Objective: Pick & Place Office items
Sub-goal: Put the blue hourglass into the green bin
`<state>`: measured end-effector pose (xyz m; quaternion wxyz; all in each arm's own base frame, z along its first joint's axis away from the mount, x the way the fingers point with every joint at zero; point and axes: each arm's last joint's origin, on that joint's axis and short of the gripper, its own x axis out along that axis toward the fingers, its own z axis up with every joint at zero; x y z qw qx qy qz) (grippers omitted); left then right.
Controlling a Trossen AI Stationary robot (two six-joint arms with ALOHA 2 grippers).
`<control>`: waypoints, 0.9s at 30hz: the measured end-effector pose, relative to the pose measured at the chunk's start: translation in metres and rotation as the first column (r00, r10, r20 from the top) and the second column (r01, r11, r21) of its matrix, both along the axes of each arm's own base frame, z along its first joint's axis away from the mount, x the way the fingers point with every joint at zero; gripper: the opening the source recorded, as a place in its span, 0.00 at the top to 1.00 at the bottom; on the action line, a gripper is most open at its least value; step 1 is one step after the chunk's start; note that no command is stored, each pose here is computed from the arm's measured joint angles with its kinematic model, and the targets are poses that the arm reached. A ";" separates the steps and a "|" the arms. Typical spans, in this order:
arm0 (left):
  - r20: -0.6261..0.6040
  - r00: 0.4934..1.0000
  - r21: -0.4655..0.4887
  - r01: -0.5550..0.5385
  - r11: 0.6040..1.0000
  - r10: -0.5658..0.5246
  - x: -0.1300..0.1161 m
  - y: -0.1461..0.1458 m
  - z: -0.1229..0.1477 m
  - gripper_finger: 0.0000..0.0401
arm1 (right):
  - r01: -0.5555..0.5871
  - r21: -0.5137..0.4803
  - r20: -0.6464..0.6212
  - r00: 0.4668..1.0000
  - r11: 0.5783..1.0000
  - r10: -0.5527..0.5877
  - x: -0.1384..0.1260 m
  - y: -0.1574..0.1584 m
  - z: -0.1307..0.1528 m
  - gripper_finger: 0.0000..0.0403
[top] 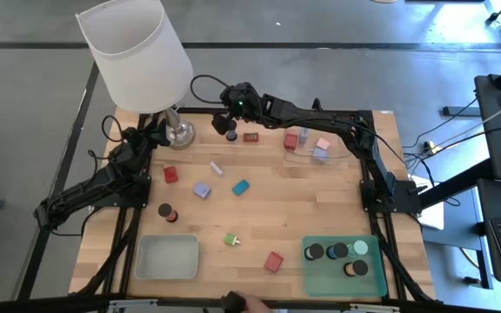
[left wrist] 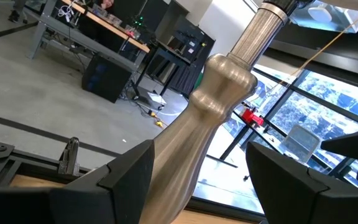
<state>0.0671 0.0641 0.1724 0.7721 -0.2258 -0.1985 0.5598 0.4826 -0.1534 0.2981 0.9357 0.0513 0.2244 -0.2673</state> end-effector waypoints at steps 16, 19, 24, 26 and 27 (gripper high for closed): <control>0.000 1.000 0.000 0.000 1.000 0.000 0.000 0.000 0.000 0.37 | -0.045 0.022 0.006 0.999 0.999 0.045 0.001 0.002 -0.001 0.05; 0.000 1.000 0.000 0.000 1.000 0.000 0.000 0.000 0.000 0.37 | -0.045 0.022 0.006 0.999 0.999 0.044 0.001 0.002 -0.001 0.05; 0.000 1.000 0.000 0.000 1.000 0.000 0.000 0.000 0.000 0.37 | -0.022 0.061 0.029 0.999 0.998 0.021 0.001 0.002 -0.001 0.05; 0.000 1.000 0.000 0.000 1.000 0.000 0.000 0.000 0.000 0.37 | -0.022 0.061 0.029 0.999 0.998 0.020 0.001 0.002 -0.001 0.05; 0.000 1.000 0.000 0.000 1.000 0.000 0.000 0.000 0.000 0.37 | -0.022 0.060 0.028 0.999 0.998 0.021 0.001 0.002 -0.001 0.05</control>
